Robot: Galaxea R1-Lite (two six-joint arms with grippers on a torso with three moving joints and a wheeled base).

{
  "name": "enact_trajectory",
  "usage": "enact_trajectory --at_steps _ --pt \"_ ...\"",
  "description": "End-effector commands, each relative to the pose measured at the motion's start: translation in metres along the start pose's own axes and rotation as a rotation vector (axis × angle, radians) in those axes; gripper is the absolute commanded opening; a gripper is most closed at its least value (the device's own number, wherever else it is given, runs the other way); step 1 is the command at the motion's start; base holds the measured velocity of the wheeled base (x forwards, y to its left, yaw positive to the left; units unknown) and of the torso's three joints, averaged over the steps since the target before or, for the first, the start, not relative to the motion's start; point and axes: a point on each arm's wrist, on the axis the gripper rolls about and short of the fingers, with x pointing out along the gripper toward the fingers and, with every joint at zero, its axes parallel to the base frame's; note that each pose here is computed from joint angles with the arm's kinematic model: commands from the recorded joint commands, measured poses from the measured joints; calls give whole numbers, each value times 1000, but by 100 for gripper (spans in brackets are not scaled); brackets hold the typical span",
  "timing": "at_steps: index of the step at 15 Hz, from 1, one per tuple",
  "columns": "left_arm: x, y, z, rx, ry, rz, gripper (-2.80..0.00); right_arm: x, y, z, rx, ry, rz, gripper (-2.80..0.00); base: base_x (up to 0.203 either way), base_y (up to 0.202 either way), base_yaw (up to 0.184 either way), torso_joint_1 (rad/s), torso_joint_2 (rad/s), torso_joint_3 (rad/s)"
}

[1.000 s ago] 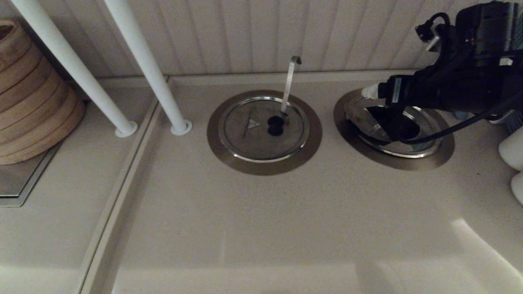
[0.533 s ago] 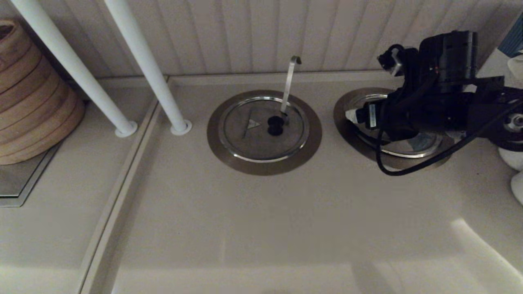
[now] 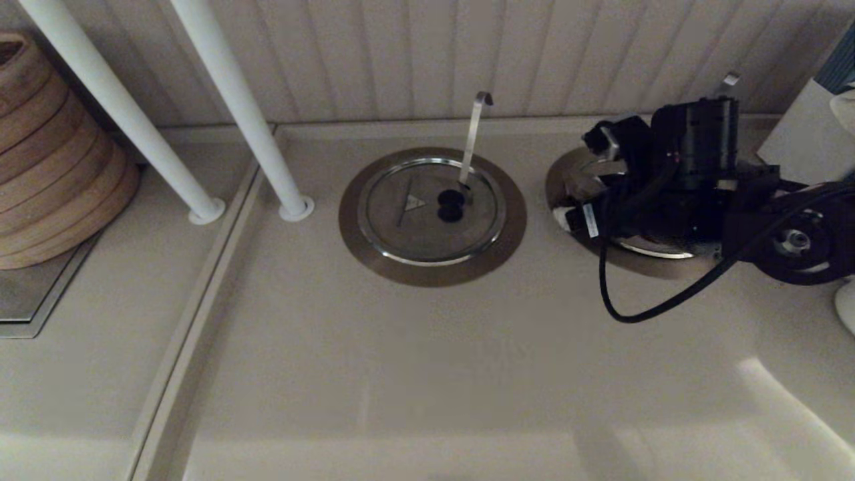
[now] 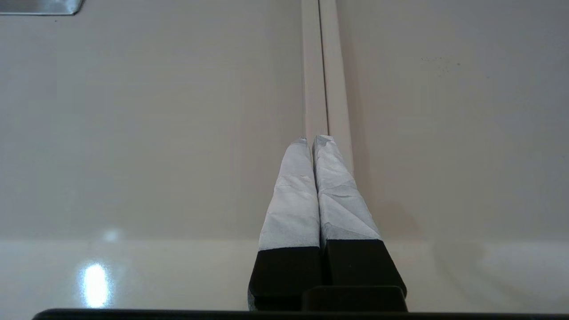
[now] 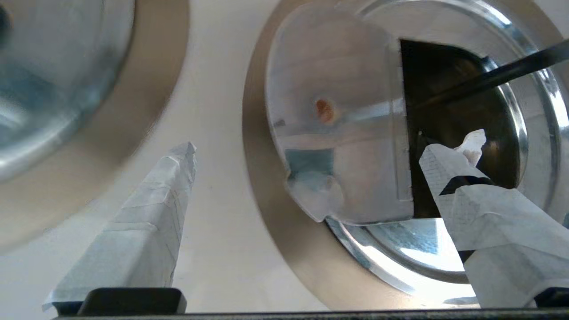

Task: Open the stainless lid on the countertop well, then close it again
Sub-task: Close the lid

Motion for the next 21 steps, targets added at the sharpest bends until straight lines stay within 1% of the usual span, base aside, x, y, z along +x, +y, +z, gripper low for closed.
enact_trajectory --at_steps 1,4,5,6,10,14,17,21 --pt "0 0 0 0 0 0 -280 7 6 -12 -55 27 -4 0 0 0 0 0 0 0" --pt "0 0 0 0 0 0 -280 14 8 -18 -107 24 -36 0 0 0 0 0 0 0" --pt "0 0 0 0 -1 0 -280 17 7 -18 -110 14 -48 0 0 0 0 0 0 0" --pt "0 0 0 0 0 0 -280 19 6 -17 -106 -1 -58 0 0 0 0 0 0 0" --pt "0 0 0 0 -2 0 -280 27 2 -21 -109 1 -78 0 0 0 0 0 0 0" --pt "0 0 0 0 0 0 -280 33 -10 -20 -100 -3 -116 0 0 0 0 0 0 0" --pt "0 0 0 0 -1 0 -280 33 -21 -14 -81 -28 -146 0 0 0 0 0 0 0" --pt "0 0 0 0 0 0 -280 32 -26 -10 -72 -43 -159 0 0 0 0 0 0 0"
